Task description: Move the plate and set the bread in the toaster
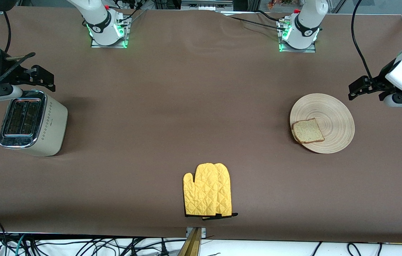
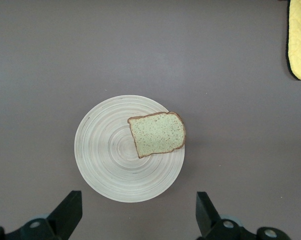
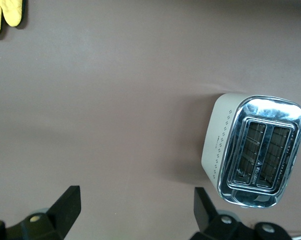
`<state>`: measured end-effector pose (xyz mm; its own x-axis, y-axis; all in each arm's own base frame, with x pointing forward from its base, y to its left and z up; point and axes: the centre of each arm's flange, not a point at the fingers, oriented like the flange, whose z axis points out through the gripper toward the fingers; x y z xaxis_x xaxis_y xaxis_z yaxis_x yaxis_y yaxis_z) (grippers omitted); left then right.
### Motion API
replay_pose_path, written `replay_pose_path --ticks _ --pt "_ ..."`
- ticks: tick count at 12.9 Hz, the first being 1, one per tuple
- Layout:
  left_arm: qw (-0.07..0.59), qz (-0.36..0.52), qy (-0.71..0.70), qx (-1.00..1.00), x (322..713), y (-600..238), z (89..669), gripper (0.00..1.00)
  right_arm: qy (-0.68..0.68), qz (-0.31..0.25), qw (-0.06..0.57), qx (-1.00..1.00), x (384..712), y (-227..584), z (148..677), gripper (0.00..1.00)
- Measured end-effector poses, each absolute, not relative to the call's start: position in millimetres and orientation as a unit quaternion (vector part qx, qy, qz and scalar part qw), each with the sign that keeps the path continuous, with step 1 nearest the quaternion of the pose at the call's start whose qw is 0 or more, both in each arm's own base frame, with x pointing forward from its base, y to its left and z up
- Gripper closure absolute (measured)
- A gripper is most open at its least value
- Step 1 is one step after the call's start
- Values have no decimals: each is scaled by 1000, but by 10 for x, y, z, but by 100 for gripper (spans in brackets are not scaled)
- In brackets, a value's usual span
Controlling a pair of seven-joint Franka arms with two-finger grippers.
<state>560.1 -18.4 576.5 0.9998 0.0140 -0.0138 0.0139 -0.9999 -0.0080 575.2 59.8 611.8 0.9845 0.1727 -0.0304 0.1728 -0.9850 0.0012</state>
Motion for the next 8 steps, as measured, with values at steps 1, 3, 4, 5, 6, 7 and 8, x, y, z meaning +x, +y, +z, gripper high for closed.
replay_pose_path --ticks 1,3,4,5,6,7,8 --pt "4 7 -7 -1000 5600 -185 5764 0 87 -11 2 996 5758 599 6127 0" --pt "4 9 -7 -1000 5595 -187 5761 0 84 6 2 996 5792 574 6179 0" --pt "4 11 -6 -1000 5593 -190 5759 0 81 10 2 997 5802 539 6192 0" --pt "4 11 -6 -1000 5592 -193 5758 0 78 12 2 997 5808 510 6200 0" --pt "4 11 -6 -1000 5591 -199 5757 0 76 12 2 997 5811 482 6206 0" --pt "4 11 -5 -1000 5590 -205 5757 0 74 13 3 997 5813 464 6209 0" --pt "4 12 -5 -1000 5590 -206 5757 0 73 13 1 997 5813 458 6211 0"
